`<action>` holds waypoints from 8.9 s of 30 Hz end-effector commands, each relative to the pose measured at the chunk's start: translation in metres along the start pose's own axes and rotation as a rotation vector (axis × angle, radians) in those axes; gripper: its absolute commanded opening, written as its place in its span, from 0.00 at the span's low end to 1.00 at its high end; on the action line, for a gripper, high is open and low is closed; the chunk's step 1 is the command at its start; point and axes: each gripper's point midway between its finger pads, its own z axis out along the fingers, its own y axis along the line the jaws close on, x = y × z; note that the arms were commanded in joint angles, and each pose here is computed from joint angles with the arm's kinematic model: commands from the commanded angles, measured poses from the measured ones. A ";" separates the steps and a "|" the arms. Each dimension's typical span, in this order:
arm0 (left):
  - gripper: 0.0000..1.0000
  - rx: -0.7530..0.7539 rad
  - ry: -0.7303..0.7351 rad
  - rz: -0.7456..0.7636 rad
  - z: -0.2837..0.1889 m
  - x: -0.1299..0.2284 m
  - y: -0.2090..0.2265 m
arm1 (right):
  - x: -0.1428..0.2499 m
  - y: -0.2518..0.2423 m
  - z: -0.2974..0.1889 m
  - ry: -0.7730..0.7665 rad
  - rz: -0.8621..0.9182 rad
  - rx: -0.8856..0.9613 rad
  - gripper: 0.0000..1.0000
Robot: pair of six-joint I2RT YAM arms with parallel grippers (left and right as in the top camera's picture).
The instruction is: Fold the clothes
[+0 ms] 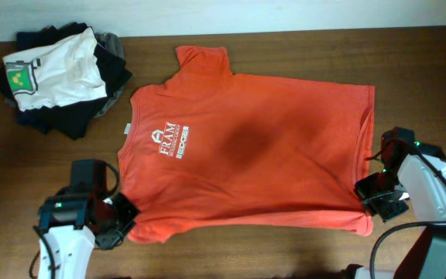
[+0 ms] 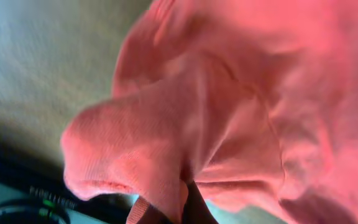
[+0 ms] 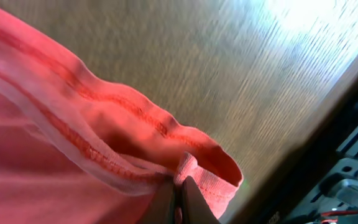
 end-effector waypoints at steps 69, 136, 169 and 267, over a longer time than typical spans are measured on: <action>0.99 0.456 -0.546 0.458 0.034 -0.152 -0.215 | -0.088 0.096 -0.104 -0.314 -0.201 -0.338 0.98; 0.99 0.273 -0.207 0.279 0.005 -0.078 -0.117 | 0.044 0.117 -0.077 -0.047 -0.754 -0.387 0.93; 0.95 -0.101 -0.067 0.227 0.072 -0.077 -0.092 | 0.060 0.128 -0.075 -0.149 -0.875 -0.309 0.98; 0.68 -0.045 -0.053 0.239 0.128 -0.061 -0.136 | 0.060 0.127 -0.075 -0.144 -0.858 -0.307 0.98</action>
